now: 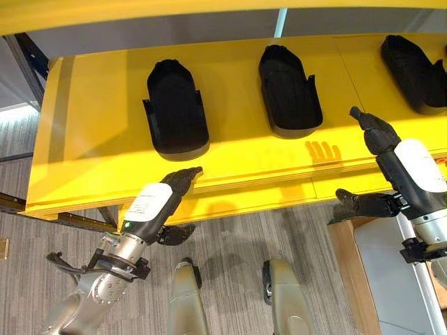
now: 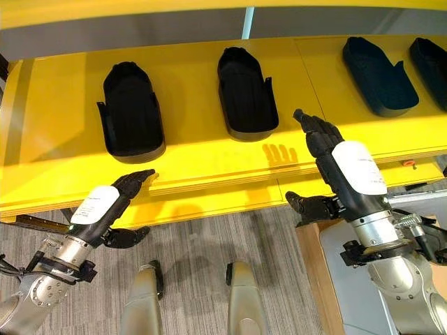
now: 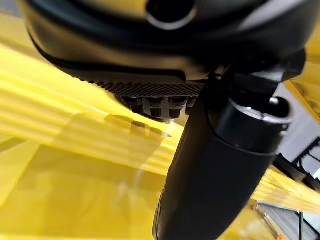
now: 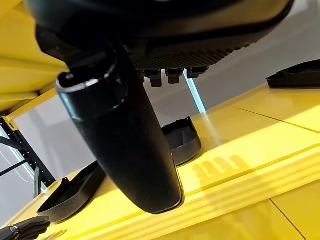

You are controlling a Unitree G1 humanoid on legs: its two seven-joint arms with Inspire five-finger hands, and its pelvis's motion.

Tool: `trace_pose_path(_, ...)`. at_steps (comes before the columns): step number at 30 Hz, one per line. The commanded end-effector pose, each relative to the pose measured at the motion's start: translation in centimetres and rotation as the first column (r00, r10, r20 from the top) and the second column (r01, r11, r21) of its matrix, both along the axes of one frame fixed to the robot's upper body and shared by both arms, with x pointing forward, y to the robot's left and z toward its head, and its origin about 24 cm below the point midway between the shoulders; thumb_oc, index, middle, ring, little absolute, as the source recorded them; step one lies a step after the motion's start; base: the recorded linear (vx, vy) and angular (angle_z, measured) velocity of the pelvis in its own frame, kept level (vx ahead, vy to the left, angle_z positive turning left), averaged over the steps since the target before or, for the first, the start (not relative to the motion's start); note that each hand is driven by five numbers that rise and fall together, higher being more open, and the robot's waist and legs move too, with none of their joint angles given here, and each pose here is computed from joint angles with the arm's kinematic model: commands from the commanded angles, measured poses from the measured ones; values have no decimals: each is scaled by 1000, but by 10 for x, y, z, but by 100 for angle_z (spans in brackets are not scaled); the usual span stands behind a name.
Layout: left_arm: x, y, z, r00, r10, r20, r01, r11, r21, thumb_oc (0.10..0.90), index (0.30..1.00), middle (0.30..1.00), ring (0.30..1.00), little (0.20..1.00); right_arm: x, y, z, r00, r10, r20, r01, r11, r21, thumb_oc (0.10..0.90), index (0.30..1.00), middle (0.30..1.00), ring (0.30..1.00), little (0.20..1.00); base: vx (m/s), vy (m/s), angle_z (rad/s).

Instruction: Move parts from the plastic box to the shelf.

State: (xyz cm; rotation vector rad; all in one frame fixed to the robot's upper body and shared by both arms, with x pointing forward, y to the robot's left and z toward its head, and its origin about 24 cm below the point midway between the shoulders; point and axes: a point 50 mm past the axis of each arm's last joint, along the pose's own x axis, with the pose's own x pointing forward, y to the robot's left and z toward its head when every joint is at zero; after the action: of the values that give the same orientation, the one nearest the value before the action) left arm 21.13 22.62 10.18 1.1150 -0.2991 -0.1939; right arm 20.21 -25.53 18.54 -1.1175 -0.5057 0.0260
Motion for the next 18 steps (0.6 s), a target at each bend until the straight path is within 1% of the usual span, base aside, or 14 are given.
trace_pose_path(1,10,-13,32,981,-55,185,68,996,-63,900,1000,1000,1000,1000,3,7,36,972,38,230,-45,999,21,900,1000,1000,1000,1000,0,0,0)
trace_pose_path(11,14,-9,24,987,-14,163,28,996,-84,900,1000,1000,1000,1000,5,6,34,974,33,225,-39,999,25,900,1000,1000,1000,1000,0,0,0)
trace_pose_path(18,18,-8,27,983,4,186,12,996,-86,900,1000,1000,1000,1000,7,5,34,974,25,224,-33,999,32,900,1000,1000,1000,1000,7,6,-4)
